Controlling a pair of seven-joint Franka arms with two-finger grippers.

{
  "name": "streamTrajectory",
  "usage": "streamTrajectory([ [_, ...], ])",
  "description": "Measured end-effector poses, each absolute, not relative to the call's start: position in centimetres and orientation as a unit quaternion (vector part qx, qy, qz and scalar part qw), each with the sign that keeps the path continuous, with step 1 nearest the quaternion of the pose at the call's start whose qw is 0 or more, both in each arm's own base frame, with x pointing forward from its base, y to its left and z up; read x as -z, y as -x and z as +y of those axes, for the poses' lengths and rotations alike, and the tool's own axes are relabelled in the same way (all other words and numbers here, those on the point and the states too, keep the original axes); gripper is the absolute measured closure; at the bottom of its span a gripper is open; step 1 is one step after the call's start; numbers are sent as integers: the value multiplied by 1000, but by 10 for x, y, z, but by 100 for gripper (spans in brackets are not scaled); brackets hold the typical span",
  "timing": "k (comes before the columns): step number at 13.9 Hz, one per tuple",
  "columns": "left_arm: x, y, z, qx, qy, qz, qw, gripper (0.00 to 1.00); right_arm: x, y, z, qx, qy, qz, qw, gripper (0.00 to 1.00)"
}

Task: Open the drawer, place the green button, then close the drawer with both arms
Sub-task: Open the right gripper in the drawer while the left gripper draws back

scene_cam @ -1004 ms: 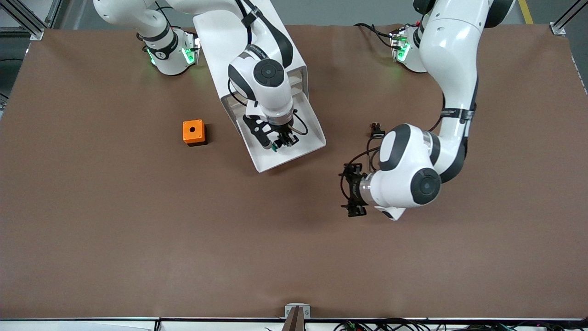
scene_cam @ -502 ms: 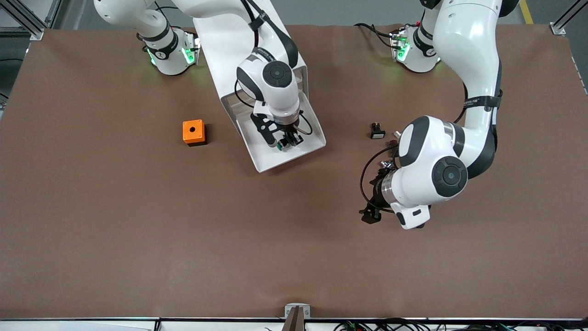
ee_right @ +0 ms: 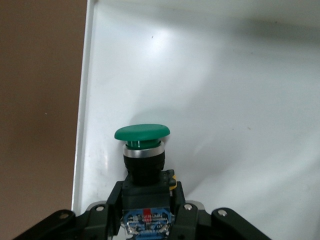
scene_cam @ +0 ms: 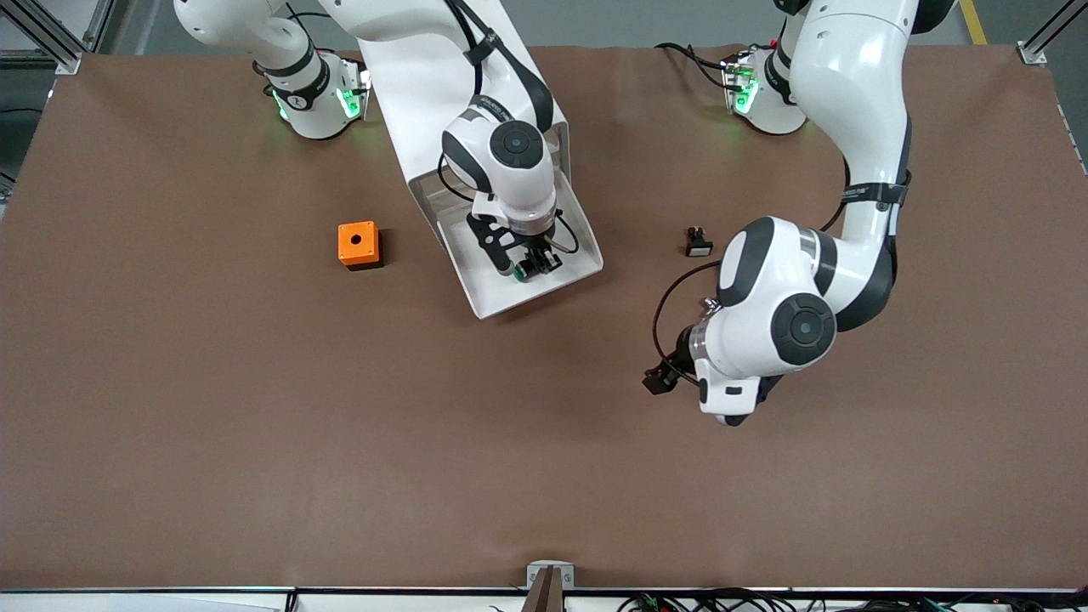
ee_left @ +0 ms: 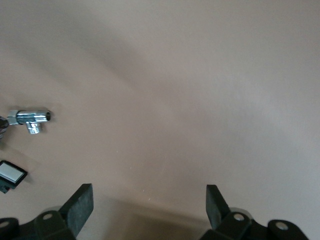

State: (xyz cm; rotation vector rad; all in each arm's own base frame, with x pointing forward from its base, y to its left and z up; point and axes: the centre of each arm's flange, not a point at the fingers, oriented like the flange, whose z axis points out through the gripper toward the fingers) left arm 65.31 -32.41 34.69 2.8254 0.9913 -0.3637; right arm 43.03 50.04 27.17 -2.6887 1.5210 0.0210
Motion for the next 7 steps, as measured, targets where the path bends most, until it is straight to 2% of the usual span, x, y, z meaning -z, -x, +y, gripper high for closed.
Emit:
streamTrajectory([
  [3, -329, -641, -346, 135, -954, 258, 66, 0, -278, -435, 501, -6, 870, 492, 26, 24],
  [5, -309, -630, -362, 145, -961, 224, 67, 0, -301, -445, 504, -9, 884, 468, 10, 6],
  [6, -297, -623, -373, 144, -964, 214, 68, 0, -318, -453, 504, -13, 897, 442, -1, 0],
  [7, -284, -616, -386, 138, -966, 209, 70, 0, -337, -462, 500, -18, 915, 403, -12, 0],
])
